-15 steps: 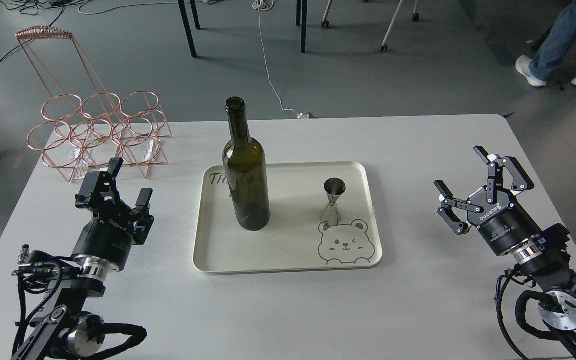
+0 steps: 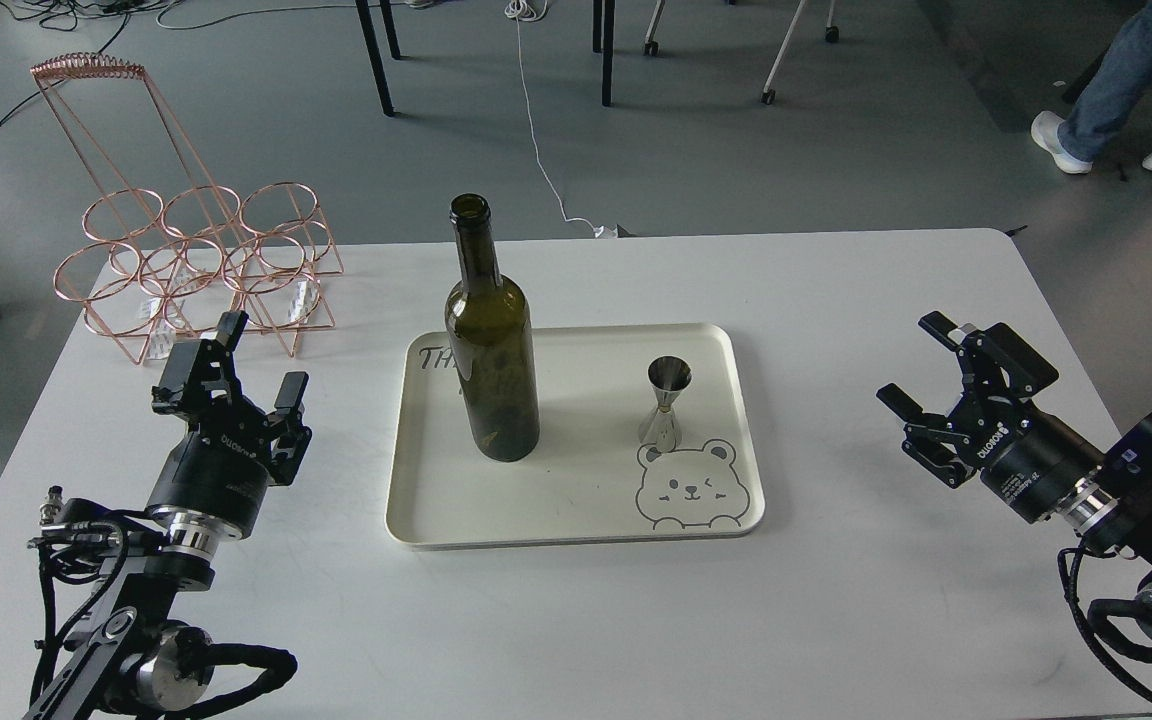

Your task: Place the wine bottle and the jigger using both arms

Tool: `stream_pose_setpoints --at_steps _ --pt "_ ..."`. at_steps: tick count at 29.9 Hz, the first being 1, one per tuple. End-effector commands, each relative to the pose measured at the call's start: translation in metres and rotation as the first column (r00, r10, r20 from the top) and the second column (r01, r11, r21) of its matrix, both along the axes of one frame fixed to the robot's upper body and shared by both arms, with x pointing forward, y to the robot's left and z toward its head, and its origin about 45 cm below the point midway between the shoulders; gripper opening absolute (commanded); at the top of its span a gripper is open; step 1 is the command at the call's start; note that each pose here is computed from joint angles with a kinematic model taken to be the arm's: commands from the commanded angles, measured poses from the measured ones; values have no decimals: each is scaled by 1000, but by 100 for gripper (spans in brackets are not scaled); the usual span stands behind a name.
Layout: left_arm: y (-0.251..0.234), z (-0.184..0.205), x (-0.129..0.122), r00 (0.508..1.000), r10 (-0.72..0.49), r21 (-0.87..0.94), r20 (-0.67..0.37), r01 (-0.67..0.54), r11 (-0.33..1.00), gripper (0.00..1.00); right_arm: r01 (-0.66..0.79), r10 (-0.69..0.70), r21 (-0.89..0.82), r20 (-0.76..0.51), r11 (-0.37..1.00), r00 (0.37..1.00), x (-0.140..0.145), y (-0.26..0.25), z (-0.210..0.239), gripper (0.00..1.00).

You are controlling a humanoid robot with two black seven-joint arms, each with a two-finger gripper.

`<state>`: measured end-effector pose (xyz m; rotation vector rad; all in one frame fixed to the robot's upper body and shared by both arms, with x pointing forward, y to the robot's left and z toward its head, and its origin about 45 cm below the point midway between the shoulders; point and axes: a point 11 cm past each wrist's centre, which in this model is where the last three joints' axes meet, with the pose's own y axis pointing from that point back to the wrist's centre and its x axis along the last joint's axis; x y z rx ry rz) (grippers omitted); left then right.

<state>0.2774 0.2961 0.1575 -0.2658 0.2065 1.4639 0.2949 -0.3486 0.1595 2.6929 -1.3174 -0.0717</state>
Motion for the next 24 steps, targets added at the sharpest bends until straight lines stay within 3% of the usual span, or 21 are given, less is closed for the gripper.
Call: stream_pose_setpoints --at_steps 1,7,13,18,24 --pt "-1 1 1 1000 2 -1 2 -1 1000 98 -59 94 -278 112 959 989 -3 5 7 99" --pt "0 0 0 1000 2 2 1 -2 1000 98 29 224 -634 316 773 922 -4 11 -3 99" --pt "0 0 0 1000 2 2 0 -2 1000 98 157 358 -727 499 668 789 -3 43 -7 99" --pt "0 0 0 1000 4 1 1 -4 1000 98 206 503 -793 540 574 674 0 64 -18 99" --pt "0 0 0 1000 4 -1 1 -4 1000 98 214 582 -823 532 526 615 4 85 -33 98"
